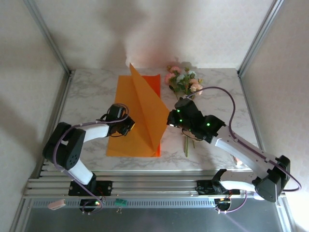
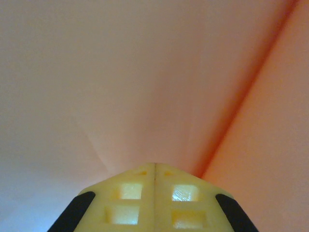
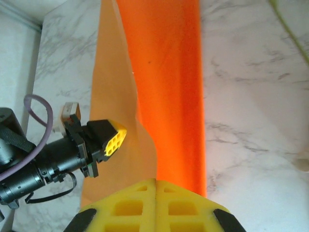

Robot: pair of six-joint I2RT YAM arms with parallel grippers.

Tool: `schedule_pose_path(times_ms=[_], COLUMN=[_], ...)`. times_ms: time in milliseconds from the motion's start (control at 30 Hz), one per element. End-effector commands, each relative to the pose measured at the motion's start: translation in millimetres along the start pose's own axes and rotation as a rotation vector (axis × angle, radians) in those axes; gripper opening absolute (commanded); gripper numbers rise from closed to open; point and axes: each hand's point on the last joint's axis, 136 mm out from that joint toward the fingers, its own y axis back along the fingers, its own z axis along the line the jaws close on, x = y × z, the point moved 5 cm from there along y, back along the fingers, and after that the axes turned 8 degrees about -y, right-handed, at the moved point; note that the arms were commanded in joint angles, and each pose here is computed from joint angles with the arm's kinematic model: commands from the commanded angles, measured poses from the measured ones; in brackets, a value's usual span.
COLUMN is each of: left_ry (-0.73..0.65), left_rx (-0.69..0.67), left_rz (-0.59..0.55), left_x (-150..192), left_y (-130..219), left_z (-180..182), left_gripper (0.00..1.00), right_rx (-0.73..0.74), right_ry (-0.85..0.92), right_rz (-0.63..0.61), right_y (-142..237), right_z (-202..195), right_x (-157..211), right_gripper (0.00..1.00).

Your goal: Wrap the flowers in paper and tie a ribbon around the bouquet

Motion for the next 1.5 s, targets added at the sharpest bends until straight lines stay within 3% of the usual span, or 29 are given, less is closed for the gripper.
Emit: schedule_pose_path(times_ms=[0, 333, 533, 733, 800, 867, 1100, 1267, 1467], left_ry=[0.016, 0.109, 0.138, 0.148, 0.134, 0.117, 0.086, 0.002, -0.114], left_rx=[-0.070, -0.192, -0.244, -0.254, -0.265, -0.285, -0.389, -0.356, -0.288], left_rz=[-0.063, -0.128, -0.142, -0.164, -0.166, -0.173, -0.261, -0.259, -0.344], left_x=[-10, -34, -56, -81, -91, -102, -151, -186, -191], left_y=[-4, 8, 12, 13, 11, 9, 20, 13, 36], left_z=[4, 56, 81, 87, 85, 84, 95, 78, 2], left_gripper=[0.00, 0.00, 0.00, 0.00, 0.00, 0.00, 0.00, 0.00, 0.00], right_rx=[0.063, 0.201, 0.280, 0.304, 0.275, 0.246, 0.276, 0.338, 0.342], right_ry=[-0.012, -0.103, -0.200, -0.407, -0.474, -0.530, -0.526, -0.374, -0.241], right_rz=[-0.026, -0.055, -0.024, 0.142, 0.193, 0.241, 0.418, 0.490, 0.314], right_y=[13, 40, 32, -3, -15, -26, -56, -63, -29], right_z=[-25, -97, -132, -156, -162, -165, -168, -156, -127], right_x=[-6, -9, 8, 50, 65, 79, 107, 102, 47], right_gripper=[0.00, 0.00, 0.00, 0.01, 0.09, 0.11, 0.11, 0.37, 0.42])
